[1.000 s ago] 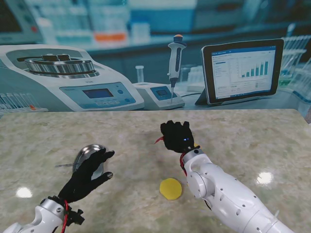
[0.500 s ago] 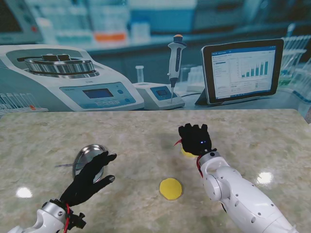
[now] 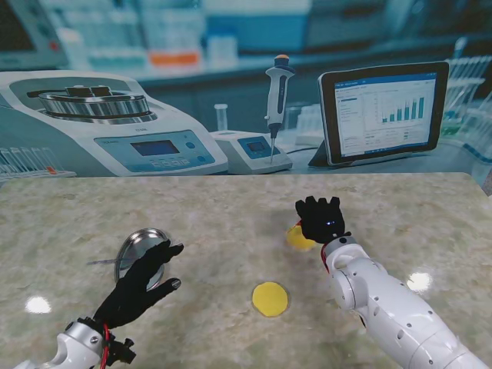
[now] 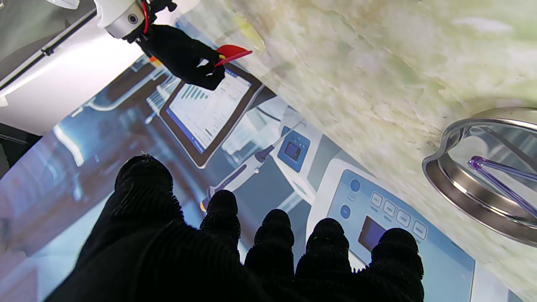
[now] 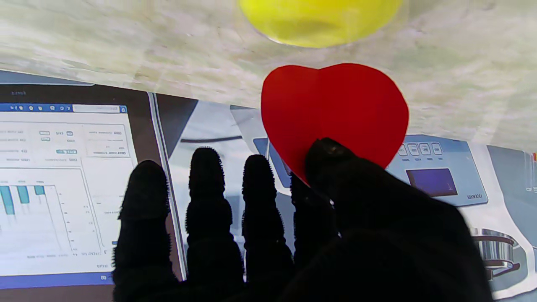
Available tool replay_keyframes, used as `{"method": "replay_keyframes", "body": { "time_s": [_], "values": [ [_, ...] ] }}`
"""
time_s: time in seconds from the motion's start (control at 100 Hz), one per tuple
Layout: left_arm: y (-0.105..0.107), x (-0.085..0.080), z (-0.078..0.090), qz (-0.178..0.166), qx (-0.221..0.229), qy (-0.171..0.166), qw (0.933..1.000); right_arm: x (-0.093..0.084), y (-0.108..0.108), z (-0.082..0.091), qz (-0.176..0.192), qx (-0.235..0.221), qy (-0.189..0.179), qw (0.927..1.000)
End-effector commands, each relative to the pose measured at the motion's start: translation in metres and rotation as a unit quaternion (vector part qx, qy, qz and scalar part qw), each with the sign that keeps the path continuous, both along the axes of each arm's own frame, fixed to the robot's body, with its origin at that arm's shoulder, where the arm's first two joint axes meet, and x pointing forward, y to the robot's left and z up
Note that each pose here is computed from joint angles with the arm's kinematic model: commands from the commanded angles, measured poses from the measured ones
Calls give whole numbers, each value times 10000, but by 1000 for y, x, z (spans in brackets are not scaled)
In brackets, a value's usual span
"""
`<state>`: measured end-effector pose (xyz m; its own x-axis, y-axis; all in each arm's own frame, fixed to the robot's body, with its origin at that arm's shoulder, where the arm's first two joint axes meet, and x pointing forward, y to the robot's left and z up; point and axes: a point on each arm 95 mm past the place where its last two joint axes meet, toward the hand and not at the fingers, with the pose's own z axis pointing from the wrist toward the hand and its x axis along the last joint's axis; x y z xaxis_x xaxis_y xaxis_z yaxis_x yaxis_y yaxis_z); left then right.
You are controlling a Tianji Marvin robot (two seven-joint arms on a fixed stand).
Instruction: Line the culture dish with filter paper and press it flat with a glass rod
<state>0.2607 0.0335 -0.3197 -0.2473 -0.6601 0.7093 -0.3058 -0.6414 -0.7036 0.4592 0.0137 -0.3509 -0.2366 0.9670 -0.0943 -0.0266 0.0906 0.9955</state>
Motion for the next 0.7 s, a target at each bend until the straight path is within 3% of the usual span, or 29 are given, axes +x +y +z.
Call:
{"method": "replay_keyframes", "body": {
  "time_s": [0.0, 0.36, 0.69],
  "values": [
    [-1, -1, 2, -5, -14, 9, 10000, 3, -5, -3, -58, -56, 40, 10000],
    [0, -2, 5, -15, 66, 13, 10000, 13, -11, -14, -98, -121, 85, 9998],
    [1, -2, 6, -6, 94, 14, 10000, 12, -9, -24, 35, -124, 93, 9999]
  ]
}}
